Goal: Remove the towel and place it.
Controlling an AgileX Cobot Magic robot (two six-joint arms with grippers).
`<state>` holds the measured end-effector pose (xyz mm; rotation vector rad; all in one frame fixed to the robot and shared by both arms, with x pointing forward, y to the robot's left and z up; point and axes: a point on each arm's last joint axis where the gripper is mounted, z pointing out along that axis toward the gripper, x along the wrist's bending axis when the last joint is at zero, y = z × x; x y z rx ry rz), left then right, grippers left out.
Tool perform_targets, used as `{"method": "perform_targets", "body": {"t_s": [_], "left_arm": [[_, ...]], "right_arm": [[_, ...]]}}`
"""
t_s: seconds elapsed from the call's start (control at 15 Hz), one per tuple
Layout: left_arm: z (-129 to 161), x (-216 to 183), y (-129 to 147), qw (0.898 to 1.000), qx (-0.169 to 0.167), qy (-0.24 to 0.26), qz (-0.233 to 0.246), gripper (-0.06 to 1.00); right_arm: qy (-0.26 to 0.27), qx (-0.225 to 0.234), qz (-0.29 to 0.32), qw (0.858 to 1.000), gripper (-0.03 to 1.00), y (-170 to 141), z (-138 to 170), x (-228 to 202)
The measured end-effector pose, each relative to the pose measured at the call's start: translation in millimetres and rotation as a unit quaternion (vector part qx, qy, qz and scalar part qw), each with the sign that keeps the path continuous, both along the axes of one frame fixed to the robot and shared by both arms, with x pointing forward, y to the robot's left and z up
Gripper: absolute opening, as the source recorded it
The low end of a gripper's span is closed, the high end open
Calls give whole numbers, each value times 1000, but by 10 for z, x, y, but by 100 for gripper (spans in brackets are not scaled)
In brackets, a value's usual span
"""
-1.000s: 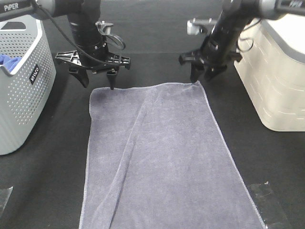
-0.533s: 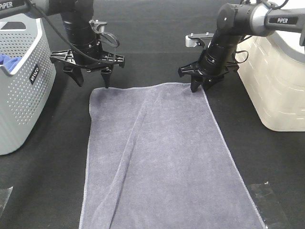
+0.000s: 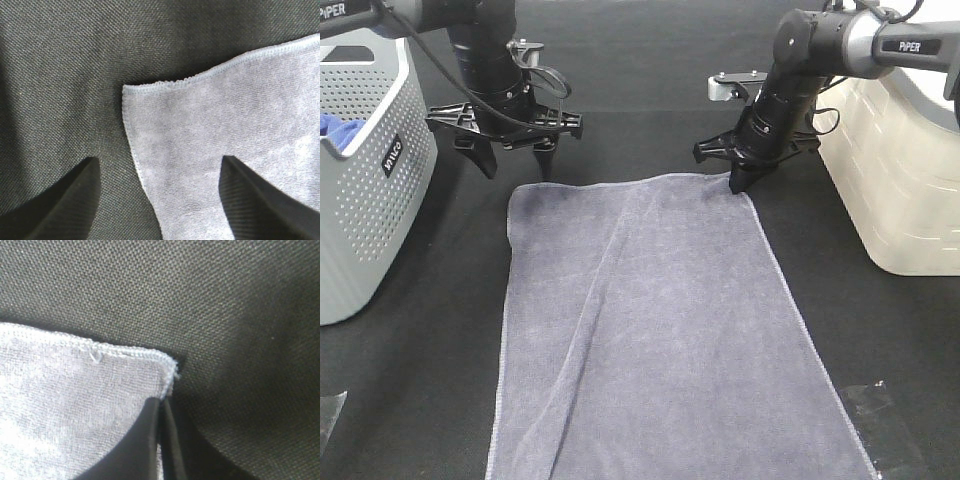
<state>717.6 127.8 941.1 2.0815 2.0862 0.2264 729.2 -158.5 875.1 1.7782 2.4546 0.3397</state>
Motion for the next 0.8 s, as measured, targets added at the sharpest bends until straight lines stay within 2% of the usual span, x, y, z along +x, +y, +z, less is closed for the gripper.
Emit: {"method": "perform_targets", "body": {"t_s": [0.27,0.53,0.8], "left_arm": [[-17,37,20,1000,2,-15,20,65],[-288,72,72,999,12,8,32,65],[-483,89,106,998,37,17,38,63]], "right_arm": [[13,-16,1,1000,0,-17,69,18],[-6,-18,-1,1000,0,-9,276,99],[-3,-19,-2,1000,0,-9,280,96]]}}
